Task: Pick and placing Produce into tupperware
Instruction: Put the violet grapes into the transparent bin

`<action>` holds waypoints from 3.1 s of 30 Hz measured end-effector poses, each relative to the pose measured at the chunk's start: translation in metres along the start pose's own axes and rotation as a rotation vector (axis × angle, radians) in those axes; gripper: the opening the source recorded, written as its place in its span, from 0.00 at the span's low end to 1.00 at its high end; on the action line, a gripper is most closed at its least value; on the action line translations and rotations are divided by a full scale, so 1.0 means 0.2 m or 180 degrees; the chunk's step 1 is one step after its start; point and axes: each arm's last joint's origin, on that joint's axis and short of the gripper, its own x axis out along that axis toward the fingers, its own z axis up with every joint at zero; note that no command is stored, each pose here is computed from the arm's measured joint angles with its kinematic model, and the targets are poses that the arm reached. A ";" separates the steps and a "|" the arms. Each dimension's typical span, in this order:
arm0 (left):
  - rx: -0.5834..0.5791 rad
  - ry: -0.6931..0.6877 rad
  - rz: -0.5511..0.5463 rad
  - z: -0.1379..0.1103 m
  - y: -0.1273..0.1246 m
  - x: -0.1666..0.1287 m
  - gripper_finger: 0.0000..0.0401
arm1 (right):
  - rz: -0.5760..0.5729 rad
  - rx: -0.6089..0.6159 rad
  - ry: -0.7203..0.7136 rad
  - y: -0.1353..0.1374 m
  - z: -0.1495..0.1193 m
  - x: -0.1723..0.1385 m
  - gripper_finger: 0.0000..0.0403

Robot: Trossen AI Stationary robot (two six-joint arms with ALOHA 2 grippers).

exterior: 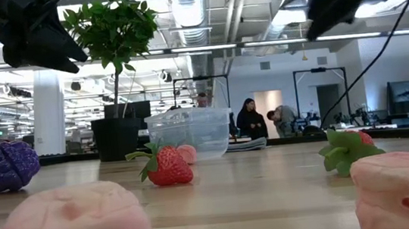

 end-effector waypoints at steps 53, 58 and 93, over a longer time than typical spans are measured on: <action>0.3392 0.1764 -0.1897 -0.25 -0.33 0.18 0.69 | -0.0232 0.0825 -0.0227 0.31 -0.54 0.00 0.57; 0.3460 0.1763 -0.1902 -0.24 -0.32 0.19 0.75 | -0.0254 0.0812 -0.0230 0.30 -0.54 0.00 0.57; 0.3494 0.2185 -0.2070 -0.29 -0.31 0.38 0.78 | -0.0305 0.0806 -0.0253 0.29 -0.53 0.00 0.57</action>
